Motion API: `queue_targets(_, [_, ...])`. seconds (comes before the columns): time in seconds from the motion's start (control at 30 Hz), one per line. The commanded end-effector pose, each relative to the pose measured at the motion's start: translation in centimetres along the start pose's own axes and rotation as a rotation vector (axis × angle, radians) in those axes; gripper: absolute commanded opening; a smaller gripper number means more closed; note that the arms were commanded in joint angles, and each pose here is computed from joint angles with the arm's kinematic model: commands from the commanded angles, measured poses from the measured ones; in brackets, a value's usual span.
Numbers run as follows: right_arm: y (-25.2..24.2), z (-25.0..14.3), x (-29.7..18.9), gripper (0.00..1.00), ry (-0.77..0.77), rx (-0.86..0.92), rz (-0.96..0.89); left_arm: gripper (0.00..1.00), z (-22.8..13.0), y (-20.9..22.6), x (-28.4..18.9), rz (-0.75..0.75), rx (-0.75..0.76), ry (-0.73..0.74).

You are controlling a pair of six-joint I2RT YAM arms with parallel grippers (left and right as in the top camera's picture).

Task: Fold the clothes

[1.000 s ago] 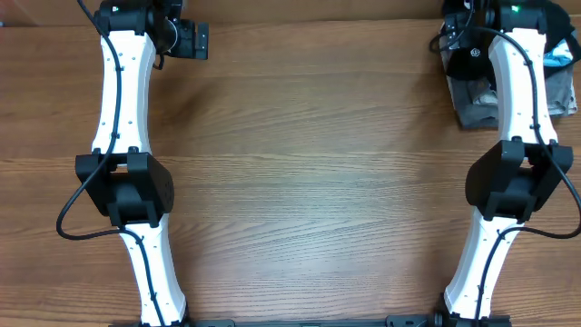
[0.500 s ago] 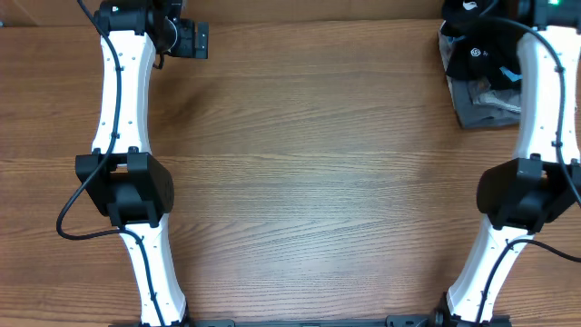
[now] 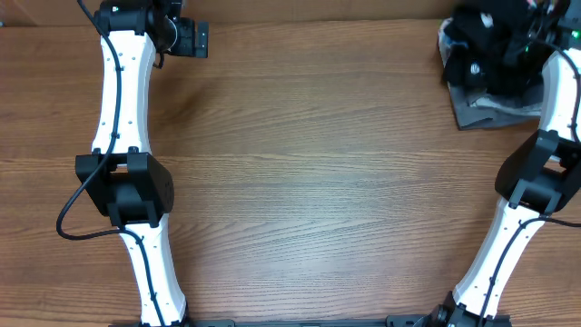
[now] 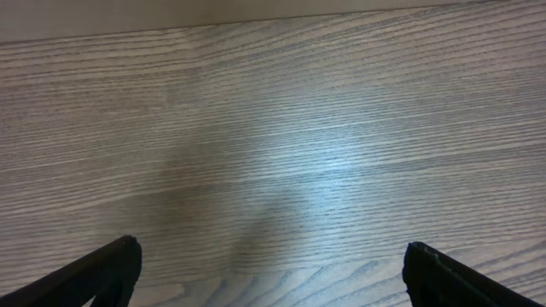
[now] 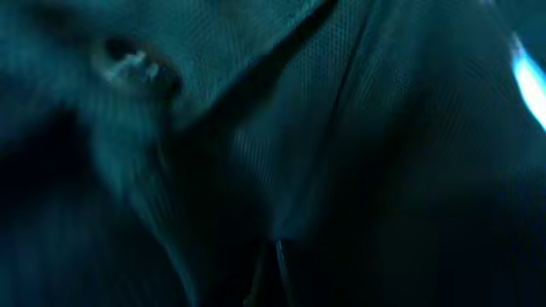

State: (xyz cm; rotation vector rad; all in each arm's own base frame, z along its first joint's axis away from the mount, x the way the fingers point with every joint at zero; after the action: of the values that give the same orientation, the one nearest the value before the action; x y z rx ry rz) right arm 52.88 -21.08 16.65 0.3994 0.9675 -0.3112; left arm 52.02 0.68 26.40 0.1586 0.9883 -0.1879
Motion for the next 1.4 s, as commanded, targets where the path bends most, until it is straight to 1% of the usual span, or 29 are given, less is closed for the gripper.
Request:
queue_targets(0.0, [-2.5, -4.4, 5.2, 0.06, 0.215, 0.107, -0.031, 1.0, -0.2, 0.2, 0.4, 0.0, -0.009, 0.005])
queue_targets(0.07, [-3.7, -5.9, 6.5, 0.04, 0.282, 0.159, -0.034, 1.0, -0.1, 0.2, 0.4, 0.0, -0.009, 0.004])
queue_targets(0.17, [-4.4, -6.4, 6.6, 0.04, 0.324, 0.193, 0.024, 1.0, -0.1, 0.3, 0.4, 0.001, -0.009, 0.003])
queue_targets(0.33, [-3.9, -4.1, 3.4, 0.05, 0.264, 0.2, 0.097, 1.0, -0.1, 0.1, 0.4, -0.001, -0.008, 0.004])
queue_targets(0.37, [-3.7, -3.3, 2.1, 0.09, 0.24, 0.196, 0.102, 1.0, -0.1, 0.1, 0.4, -0.001, -0.008, 0.004])
queue_targets(0.4, [-3.3, -2.3, 0.5, 0.18, 0.208, 0.188, 0.107, 1.0, -0.1, 0.2, 0.4, 0.0, -0.008, 0.004])
queue_targets(0.47, [-2.7, -0.5, -3.0, 0.47, 0.143, 0.173, 0.116, 1.0, -0.1, 0.2, 0.4, 0.0, -0.008, 0.004])
queue_targets(0.53, [-1.7, 1.5, -7.7, 0.69, 0.052, 0.152, 0.129, 1.0, -0.1, 0.2, 0.4, 0.0, -0.008, 0.004])
queue_targets(0.57, [-1.2, 2.3, -10.2, 0.77, 0.003, 0.14, 0.137, 1.0, -0.1, 0.2, 0.4, 0.0, -0.008, 0.004])
queue_targets(0.6, [-0.8, 3.0, -12.7, 0.88, -0.046, 0.128, 0.144, 1.0, -0.1, 0.2, 0.4, 0.0, -0.008, 0.004])
queue_targets(0.63, [-0.2, 3.5, -15.3, 0.96, -0.096, 0.115, 0.151, 1.0, -0.1, 0.2, 0.4, 0.0, -0.008, 0.004])
queue_targets(0.67, [0.3, 4.0, -18.4, 1.0, -0.154, 0.1, 0.16, 1.0, -0.1, 0.1, 0.4, -0.001, -0.007, 0.004])
queue_targets(0.77, [1.7, 4.0, -26.0, 1.0, -0.291, 0.065, 0.18, 1.0, -0.1, 0.1, 0.4, -0.001, -0.007, 0.004])
queue_targets(0.83, [2.8, 3.2, -31.1, 1.0, -0.368, 0.039, 0.203, 1.0, -0.1, 0.1, 0.4, -0.001, -0.007, 0.004])
queue_targets(0.9, [4.0, 1.7, -35.3, 1.0, -0.411, 0.012, 0.243, 1.0, -0.1, 0.1, 0.4, -0.001, -0.007, 0.004])
queue_targets(0.97, [5.5, -0.4, -39.1, 1.0, -0.42, -0.023, 0.323, 1.0, -0.1, 0.1, 0.4, -0.001, -0.007, 0.004])
queue_targets(1.1, [8.9, -5.1, -44.8, 1.0, -0.368, -0.112, 0.55, 1.0, -0.1, 0.1, 0.4, -0.001, -0.007, 0.004])
queue_targets(1.17, [10.3, -6.3, -47.1, 1.0, -0.408, -0.174, 0.63, 1.0, -0.1, 0.1, 0.4, -0.001, -0.007, 0.004])
queue_targets(1.27, [11.2, -8.0, -49.5, 1.0, -0.443, -0.218, 0.666, 1.0, -0.1, 0.1, 0.4, -0.001, -0.007, 0.004])
queue_targets(1.37, [11.3, -8.8, -50.6, 1.0, -0.465, -0.231, 0.674, 1.0, -0.1, 0.1, 0.4, -0.001, -0.007, 0.004])
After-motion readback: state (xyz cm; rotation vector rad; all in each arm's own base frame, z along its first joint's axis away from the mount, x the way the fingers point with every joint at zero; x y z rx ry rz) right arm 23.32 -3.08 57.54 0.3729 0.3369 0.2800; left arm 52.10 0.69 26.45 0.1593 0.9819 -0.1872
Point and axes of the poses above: each gripper's point midway between its finger pads, its own x axis out along the fingers, its own y axis along the line the jaws close on, z = x × y, the point moved 10 cm from there along -x, back along the fingers, and after that the axes turned 10 degrees about x, right-handed, at the moved point
